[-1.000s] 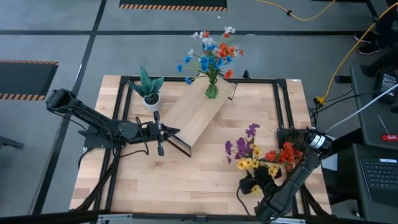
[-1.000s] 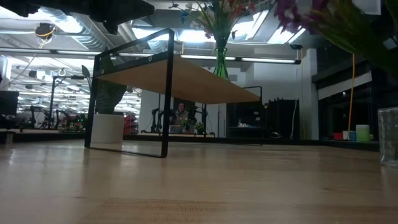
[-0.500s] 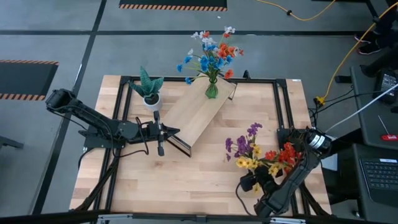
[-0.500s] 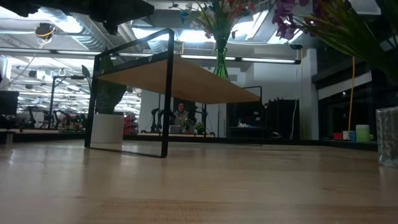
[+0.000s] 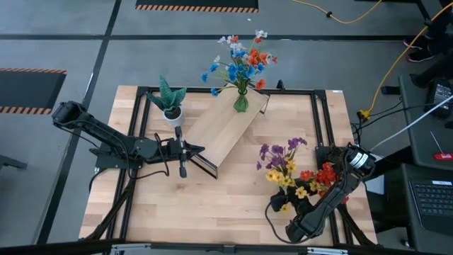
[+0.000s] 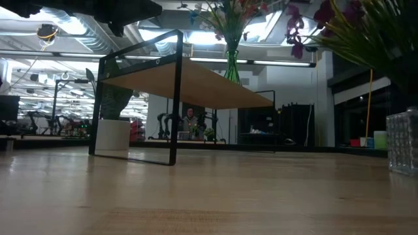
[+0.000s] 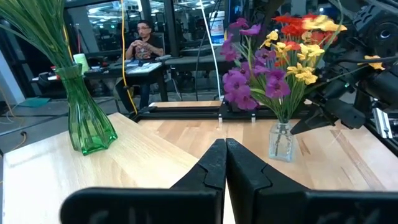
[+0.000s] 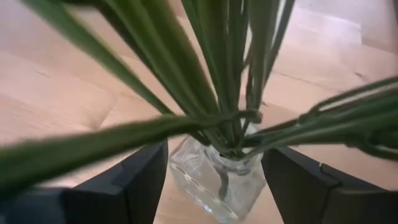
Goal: Pick and place flowers into a vace then onto a shelf
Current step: Put the transparent vase on the shelf
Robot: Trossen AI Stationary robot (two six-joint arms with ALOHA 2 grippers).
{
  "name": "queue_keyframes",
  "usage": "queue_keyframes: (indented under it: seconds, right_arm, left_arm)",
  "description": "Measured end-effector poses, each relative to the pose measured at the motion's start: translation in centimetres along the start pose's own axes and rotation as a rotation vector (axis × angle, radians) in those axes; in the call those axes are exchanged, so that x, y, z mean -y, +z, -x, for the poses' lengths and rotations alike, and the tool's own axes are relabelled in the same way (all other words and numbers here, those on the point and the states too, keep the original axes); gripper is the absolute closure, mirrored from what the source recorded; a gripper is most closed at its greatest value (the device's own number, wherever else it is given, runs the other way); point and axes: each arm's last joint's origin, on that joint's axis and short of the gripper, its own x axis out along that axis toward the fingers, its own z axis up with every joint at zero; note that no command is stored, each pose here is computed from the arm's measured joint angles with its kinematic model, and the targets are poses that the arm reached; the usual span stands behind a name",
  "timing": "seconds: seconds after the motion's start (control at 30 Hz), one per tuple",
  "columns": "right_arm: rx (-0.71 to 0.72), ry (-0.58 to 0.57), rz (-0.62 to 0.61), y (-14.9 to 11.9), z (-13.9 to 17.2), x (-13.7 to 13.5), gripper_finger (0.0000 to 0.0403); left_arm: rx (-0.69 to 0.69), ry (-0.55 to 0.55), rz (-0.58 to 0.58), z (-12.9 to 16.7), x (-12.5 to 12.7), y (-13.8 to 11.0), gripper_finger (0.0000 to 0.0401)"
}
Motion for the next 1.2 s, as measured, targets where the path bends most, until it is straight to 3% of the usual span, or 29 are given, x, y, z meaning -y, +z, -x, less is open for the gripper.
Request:
queue_keyframes:
  seconds: [0.63, 0.73, 0.93, 1.2]
  right_arm:
    - [0.013, 0.016, -0.002, -0.2, -1.1, -0.1, 0.0152]
    - [0.003, 0.021, -0.008, -0.2, -0.9, -0.2, 0.0179]
    - [-0.009, 0.033, -0.017, -0.1, -0.5, -0.5, 0.0284]
    - [-0.004, 0.037, -0.016, -0.1, -0.5, -0.5, 0.0287]
  left_arm:
    - [0.002, -0.032, 0.0, 0.0, 0.1, 0.0, 0.0399]
    - [0.001, -0.032, 0.0, 0.0, 0.1, 0.0, 0.0398]
    - [0.001, -0.032, 0.0, 0.0, 0.1, 0.0, 0.0394]
    - [0.002, -0.033, 0.0, 0.0, 0.1, 0.0, 0.0398]
